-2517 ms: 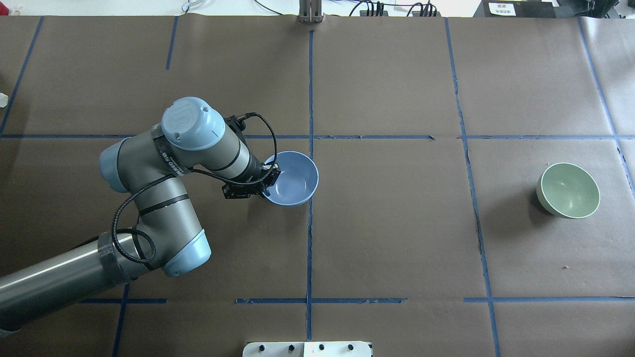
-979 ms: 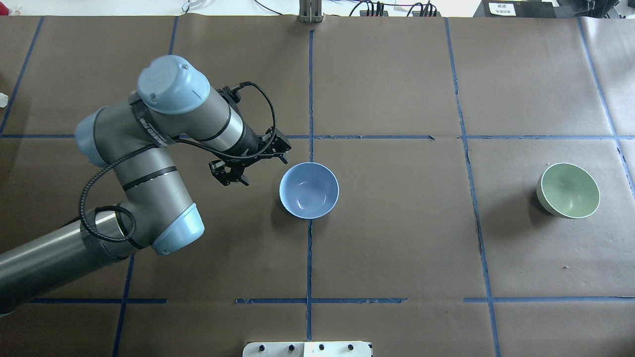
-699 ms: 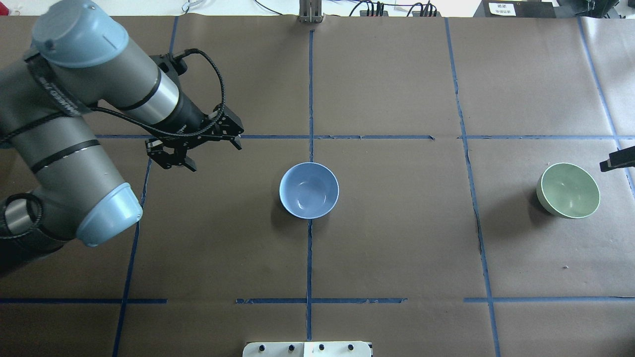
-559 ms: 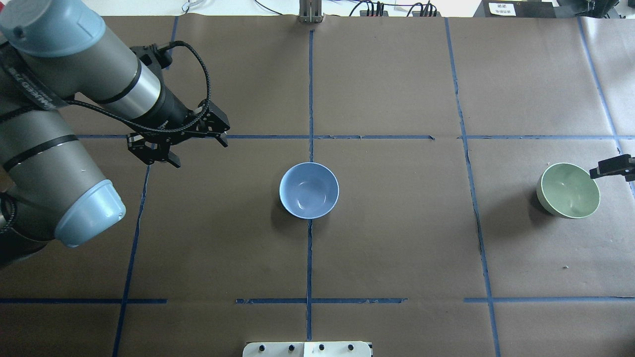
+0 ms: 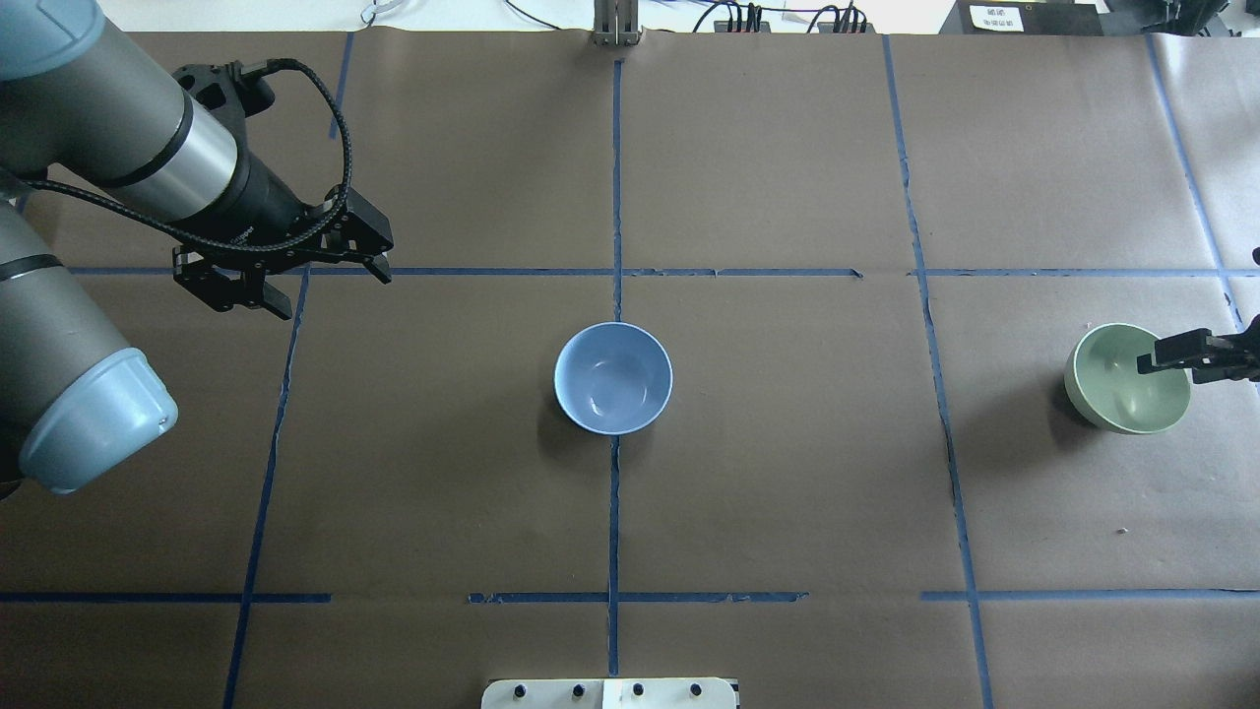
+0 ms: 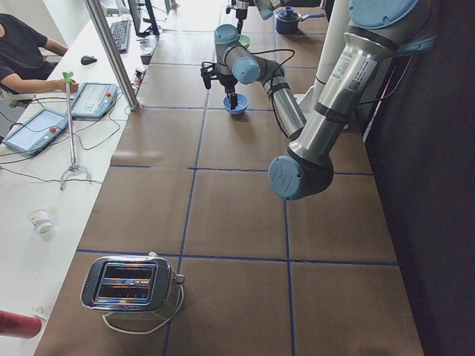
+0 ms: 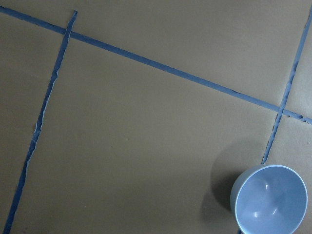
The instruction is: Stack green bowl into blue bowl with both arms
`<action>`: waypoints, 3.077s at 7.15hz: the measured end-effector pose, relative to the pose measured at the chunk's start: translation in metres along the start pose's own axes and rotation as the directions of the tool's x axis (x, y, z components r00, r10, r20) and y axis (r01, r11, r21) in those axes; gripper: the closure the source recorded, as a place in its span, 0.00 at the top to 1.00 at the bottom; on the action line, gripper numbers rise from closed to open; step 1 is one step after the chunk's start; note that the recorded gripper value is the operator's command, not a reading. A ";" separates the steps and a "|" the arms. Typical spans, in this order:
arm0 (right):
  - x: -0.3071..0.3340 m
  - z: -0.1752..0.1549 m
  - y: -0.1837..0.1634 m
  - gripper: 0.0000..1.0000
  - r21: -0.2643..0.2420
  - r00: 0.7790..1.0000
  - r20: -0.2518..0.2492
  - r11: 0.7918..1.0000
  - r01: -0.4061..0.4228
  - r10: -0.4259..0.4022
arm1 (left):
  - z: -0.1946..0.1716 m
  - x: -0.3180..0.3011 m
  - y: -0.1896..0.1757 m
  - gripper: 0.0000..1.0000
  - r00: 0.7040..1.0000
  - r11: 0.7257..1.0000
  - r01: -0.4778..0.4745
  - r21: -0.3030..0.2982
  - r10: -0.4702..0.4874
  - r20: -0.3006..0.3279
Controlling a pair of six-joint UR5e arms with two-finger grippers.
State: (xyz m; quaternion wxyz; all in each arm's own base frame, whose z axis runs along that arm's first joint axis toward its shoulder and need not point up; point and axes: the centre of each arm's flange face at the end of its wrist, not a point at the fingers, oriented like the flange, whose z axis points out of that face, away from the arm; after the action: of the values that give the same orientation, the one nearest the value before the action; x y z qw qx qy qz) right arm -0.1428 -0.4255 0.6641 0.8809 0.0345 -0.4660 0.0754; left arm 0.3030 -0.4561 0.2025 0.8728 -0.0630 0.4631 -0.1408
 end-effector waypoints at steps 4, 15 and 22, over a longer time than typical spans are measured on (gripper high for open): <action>-0.025 -0.025 0.004 0.00 -0.029 0.996 0.091 0.999 0.013 -0.010 | -0.001 -0.003 -0.004 1.00 1.000 1.000 0.004 0.012 -0.004 0.004; -0.536 0.034 0.069 0.00 0.067 0.965 0.261 0.998 0.015 -0.032 | -0.005 -0.207 -0.068 1.00 0.933 0.953 -0.304 -0.005 0.299 0.203; -0.554 0.061 0.092 0.02 0.094 0.970 0.237 0.995 0.025 -0.046 | 0.002 -0.242 -0.083 1.00 0.920 0.948 -0.317 -0.033 0.316 0.233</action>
State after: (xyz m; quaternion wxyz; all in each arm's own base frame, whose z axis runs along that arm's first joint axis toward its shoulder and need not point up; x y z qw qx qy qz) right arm -0.5150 -0.3984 0.2404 0.8171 0.0913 -0.5642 0.0758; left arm 0.1608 -0.4615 0.4151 0.9328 -0.0013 0.3602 0.0094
